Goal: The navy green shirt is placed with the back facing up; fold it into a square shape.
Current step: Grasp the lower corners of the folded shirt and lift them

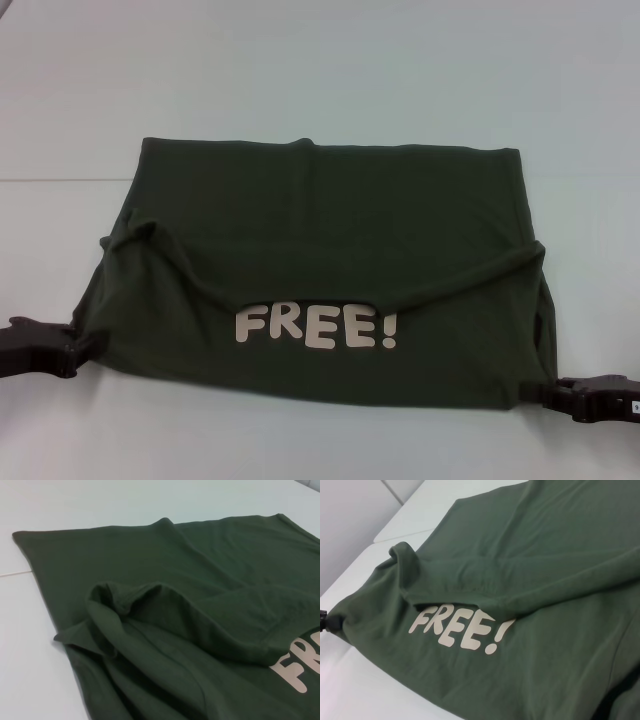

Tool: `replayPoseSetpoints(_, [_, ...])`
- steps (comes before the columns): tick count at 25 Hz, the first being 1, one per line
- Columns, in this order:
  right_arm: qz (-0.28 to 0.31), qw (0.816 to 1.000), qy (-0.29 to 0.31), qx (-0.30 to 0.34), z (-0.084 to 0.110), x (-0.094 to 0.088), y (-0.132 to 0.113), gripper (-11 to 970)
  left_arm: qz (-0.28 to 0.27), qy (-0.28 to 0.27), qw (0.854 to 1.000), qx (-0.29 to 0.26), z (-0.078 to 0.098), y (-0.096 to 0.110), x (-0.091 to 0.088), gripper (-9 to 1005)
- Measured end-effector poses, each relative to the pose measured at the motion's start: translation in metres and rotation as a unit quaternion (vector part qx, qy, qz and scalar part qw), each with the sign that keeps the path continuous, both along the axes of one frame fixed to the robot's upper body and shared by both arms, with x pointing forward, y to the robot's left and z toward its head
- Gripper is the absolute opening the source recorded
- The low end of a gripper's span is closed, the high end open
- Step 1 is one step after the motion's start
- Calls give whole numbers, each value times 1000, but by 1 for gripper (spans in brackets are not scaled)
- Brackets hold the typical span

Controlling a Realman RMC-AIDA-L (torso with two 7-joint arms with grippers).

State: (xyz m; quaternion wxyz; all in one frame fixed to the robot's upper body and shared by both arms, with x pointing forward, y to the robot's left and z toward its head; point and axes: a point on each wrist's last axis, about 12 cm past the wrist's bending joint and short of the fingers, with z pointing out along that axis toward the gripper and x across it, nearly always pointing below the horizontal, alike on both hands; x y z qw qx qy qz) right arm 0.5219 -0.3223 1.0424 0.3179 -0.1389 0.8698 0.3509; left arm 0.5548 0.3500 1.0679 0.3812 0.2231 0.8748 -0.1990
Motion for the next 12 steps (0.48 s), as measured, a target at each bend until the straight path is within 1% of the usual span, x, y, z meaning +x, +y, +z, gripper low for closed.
replayPoseSetpoints(4, [2,1000,-1,-3,0,0,0,233,-2,1,1000,-2,0,0,0,51])
replayPoseSetpoints(6, [4,1000,-2,-3,1,0,-1,49,-3,3,1000,-5,1,0,-1,51])
replayPoseSetpoints(10, [18,1000,-4,1,5,-2,-5,36,-4,18,1000,-16,4,2,-2,51])
replayPoseSetpoints(12, [35,999,-7,6,9,-4,-7,30,-8,23,999,-20,7,3,-3,51])
